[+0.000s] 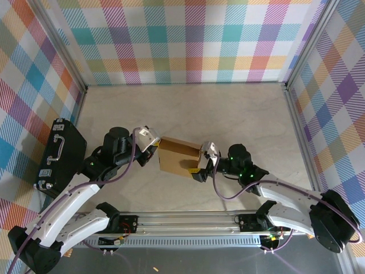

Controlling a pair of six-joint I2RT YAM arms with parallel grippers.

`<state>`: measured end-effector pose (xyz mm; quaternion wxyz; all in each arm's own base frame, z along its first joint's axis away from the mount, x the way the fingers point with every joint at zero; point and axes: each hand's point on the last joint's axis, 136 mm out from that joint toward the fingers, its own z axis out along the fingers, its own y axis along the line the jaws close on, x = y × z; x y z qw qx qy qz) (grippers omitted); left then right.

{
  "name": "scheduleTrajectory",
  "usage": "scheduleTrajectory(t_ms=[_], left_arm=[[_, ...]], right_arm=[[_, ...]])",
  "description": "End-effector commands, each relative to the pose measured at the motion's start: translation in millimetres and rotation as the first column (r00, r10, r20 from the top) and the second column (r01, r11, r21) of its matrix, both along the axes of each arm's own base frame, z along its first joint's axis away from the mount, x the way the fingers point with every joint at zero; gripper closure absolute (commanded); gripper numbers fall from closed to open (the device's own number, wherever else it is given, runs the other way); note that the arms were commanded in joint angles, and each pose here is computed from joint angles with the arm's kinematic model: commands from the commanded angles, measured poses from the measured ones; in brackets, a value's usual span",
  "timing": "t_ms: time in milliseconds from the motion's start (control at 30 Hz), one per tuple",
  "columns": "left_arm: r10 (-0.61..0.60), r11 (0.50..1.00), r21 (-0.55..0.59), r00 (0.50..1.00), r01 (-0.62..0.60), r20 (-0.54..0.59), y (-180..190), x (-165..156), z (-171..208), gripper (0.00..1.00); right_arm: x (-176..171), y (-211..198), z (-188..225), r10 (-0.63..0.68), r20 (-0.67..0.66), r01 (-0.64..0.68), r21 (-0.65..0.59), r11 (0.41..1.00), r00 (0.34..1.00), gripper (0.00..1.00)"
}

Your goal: Fold the paper box

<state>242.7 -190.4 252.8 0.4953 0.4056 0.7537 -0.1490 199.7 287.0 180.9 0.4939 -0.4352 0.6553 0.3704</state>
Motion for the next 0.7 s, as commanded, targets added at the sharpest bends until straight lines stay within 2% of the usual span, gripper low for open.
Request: scheduleTrajectory(t_ms=[0,133,167,367,600,667], left_arm=[[-0.018,0.999,-0.048,1.0,0.019,0.007,-4,-5,8,1.0],[0.018,0.997,-0.07,1.0,-0.018,-0.014,0,-5,10,1.0],[0.029,0.996,-0.085,0.999,-0.032,-0.03,0,-5,12,1.0],[0.055,0.972,-0.217,0.985,-0.09,-0.161,-5,-11,28,1.0],[0.088,0.93,-0.315,0.945,-0.191,-0.315,-8,-13,39,1.0],[0.067,0.923,-0.337,0.939,-0.187,-0.338,-12,-16,44,1.0]], right_arm=[[-2,14,36,0.08,0.166,-0.094,0.078,0.993,0.983,0.14],[-1,16,25,0.114,0.222,-0.119,0.012,0.993,0.968,0.4],[-1,16,23,0.116,0.237,-0.121,0.006,0.993,0.965,0.44],[-3,15,6,0.15,0.304,-0.141,-0.053,0.989,0.941,0.43],[-2,14,-3,0.167,0.329,-0.141,-0.102,0.985,0.929,0.45],[-2,14,-9,0.186,0.335,-0.15,-0.132,0.98,0.924,0.45]])
